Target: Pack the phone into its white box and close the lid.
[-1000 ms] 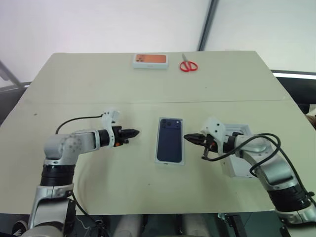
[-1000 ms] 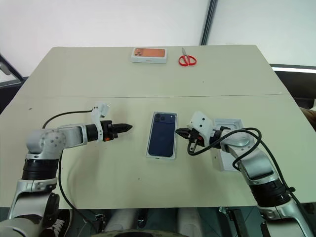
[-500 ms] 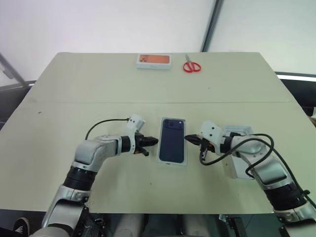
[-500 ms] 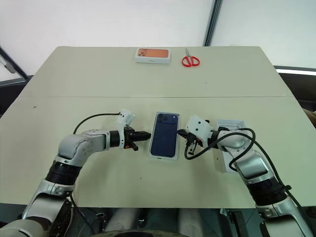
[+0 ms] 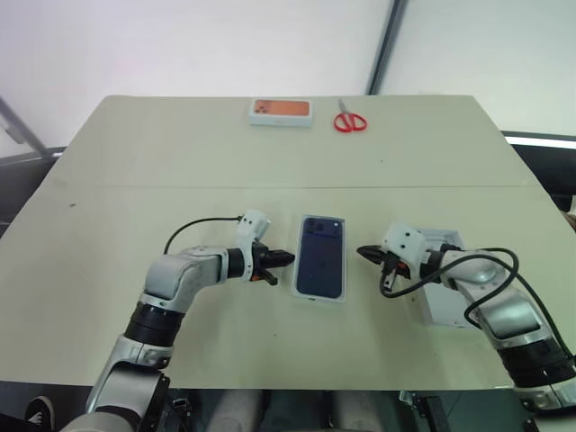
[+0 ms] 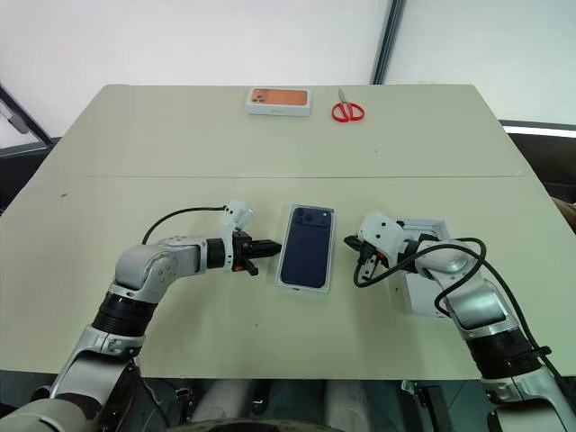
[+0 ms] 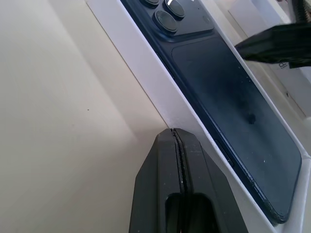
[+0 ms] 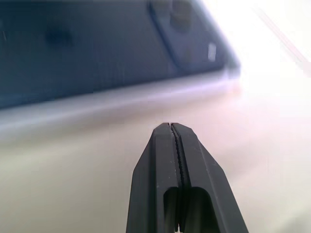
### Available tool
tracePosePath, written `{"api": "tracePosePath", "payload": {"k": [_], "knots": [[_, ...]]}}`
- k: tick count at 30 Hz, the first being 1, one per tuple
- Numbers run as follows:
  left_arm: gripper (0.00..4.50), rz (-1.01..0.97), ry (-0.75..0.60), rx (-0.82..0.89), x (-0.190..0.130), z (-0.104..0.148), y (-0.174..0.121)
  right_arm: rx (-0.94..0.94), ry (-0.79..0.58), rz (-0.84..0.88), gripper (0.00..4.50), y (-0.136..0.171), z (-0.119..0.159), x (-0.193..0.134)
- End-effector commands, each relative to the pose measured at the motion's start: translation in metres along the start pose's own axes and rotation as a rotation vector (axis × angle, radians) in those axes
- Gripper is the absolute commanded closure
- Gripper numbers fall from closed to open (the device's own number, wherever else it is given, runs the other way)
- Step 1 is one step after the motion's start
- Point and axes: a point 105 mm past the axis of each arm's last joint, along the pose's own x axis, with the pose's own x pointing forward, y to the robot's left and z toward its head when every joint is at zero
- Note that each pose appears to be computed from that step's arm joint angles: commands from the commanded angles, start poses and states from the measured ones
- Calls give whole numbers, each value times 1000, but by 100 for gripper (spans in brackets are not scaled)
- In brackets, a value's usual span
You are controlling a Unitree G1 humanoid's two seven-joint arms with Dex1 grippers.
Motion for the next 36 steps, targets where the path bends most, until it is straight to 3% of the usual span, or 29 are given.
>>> {"api": "tracePosePath", "payload": {"k": [1,6,21,29,36], "knots": [[447,-54,32,6,15,-4,-14,-47,-7,63,450,13,7,3],[447,-93,36,16,24,-4,-24,-31,-71,60,450,13,19,0],[447,-199,34,55,49,3,-50,-73,6,12,450,-3,2,-11],[447,-120,23,102,37,6,-29,-38,-3,23,450,-1,8,-23],[447,-108,-56,156,-2,24,-5,0,36,-7,450,0,9,-52]]}}
